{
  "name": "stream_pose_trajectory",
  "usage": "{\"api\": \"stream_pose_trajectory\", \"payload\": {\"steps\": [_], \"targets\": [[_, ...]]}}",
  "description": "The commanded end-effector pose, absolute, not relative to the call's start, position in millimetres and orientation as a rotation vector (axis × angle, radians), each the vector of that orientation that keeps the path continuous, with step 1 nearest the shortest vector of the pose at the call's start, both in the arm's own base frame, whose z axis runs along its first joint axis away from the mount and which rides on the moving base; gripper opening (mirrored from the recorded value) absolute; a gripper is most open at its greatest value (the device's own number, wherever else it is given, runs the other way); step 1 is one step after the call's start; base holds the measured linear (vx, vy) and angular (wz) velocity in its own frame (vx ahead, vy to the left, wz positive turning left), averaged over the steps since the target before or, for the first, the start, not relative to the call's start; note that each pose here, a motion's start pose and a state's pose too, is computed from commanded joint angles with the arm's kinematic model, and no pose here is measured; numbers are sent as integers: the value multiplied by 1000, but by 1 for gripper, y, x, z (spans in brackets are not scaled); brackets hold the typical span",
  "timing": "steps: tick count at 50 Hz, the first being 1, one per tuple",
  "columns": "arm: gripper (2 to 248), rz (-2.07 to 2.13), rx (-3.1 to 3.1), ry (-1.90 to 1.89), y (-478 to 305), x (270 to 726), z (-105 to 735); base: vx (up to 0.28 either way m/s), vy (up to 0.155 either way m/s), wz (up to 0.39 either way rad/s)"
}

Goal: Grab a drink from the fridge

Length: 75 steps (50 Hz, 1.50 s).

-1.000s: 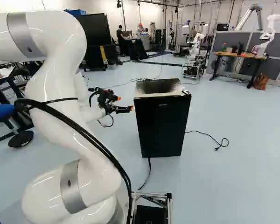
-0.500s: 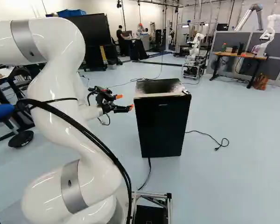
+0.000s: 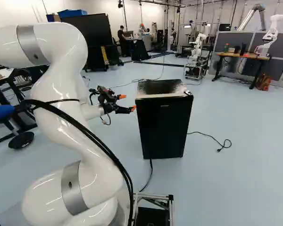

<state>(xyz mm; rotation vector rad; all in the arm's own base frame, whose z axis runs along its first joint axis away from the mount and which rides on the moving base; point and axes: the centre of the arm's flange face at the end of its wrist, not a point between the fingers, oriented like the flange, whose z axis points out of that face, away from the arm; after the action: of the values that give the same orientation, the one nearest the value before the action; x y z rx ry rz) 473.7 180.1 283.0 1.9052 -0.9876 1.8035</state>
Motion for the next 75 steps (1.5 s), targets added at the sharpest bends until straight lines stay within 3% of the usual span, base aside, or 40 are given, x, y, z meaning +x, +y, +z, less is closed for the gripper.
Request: {"api": "stream_pose_trajectory", "payload": {"steps": [75], "targets": [[247, 1703, 1866, -991, 147, 490, 240, 0, 0, 0]]}}
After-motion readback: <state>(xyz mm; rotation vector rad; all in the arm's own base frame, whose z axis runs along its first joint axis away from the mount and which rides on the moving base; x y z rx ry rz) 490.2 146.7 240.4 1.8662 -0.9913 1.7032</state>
